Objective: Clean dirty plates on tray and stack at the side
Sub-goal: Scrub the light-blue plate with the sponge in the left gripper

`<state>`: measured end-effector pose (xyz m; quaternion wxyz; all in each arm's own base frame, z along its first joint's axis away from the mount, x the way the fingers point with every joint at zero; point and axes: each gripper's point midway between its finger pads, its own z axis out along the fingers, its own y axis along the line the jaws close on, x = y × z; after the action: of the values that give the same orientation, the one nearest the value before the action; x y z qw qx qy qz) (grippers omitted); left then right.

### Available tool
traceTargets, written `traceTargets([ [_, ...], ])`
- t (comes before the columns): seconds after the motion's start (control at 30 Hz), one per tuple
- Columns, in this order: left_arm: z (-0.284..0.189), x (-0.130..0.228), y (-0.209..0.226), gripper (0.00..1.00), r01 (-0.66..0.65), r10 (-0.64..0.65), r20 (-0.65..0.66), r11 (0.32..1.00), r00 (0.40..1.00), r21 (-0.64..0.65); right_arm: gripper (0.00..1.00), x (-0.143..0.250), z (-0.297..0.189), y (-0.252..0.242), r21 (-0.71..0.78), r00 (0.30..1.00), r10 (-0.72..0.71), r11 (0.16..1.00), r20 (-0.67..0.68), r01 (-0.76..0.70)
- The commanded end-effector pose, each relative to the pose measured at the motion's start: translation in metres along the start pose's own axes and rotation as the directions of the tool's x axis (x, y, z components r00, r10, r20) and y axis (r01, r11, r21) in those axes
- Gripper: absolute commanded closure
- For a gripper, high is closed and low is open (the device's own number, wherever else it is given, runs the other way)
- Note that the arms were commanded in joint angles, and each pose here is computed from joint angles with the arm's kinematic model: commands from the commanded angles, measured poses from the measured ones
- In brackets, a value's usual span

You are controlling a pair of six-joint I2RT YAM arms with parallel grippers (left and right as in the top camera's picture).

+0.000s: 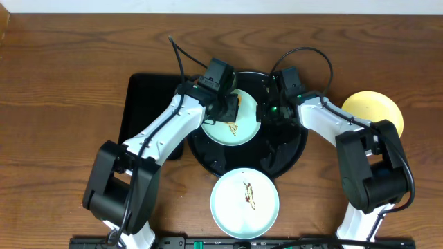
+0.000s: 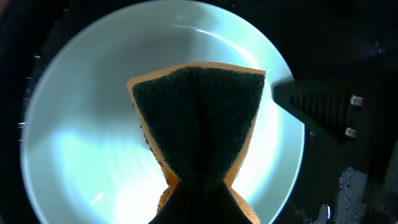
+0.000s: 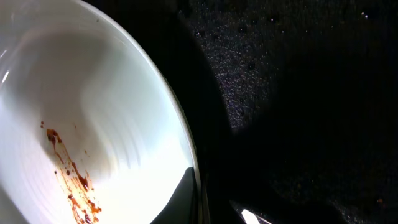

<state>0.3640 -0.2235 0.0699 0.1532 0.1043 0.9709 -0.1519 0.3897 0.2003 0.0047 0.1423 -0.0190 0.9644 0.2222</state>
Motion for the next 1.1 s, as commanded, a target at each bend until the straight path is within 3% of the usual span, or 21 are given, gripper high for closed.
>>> traceTargets([
  [0.0, 0.018, 0.019, -0.015, 0.92, 0.006, 0.000, -0.081, 0.998, 0.997, 0.069, 0.99, -0.002, 0.000, -0.012, 0.044, 0.999, 0.034, 0.998, 0.006, -0.034],
  [0.3, 0.051, 0.050, -0.033, 0.92, -0.025, 0.039, -0.182, 0.997, 0.982, 0.075, 0.99, -0.001, 0.000, -0.013, 0.046, 0.999, 0.035, 0.998, 0.001, -0.035],
  [0.47, 0.058, 0.044, 0.016, 0.93, -0.030, 0.005, -0.141, 0.984, 0.990, -0.175, 0.99, 0.002, 0.000, -0.015, 0.056, 0.999, 0.041, 0.998, -0.011, -0.040],
  [0.6, 0.048, 0.026, 0.059, 0.92, 0.056, -0.079, -0.061, 0.948, 0.995, -0.313, 0.99, 0.009, -0.001, -0.025, 0.107, 0.998, 0.054, 0.993, -0.031, -0.050],
  [0.8, 0.045, 0.007, 0.082, 0.92, 0.139, -0.146, -0.003, 0.947, 0.989, -0.291, 0.99, 0.012, -0.001, -0.027, 0.120, 0.998, 0.056, 0.991, -0.042, -0.051],
  [1.07, 0.023, -0.007, 0.046, 0.93, 0.099, -0.100, 0.003, 0.992, 0.995, -0.078, 0.99, 0.015, -0.001, -0.028, 0.126, 0.997, 0.061, 0.991, -0.053, -0.054],
])
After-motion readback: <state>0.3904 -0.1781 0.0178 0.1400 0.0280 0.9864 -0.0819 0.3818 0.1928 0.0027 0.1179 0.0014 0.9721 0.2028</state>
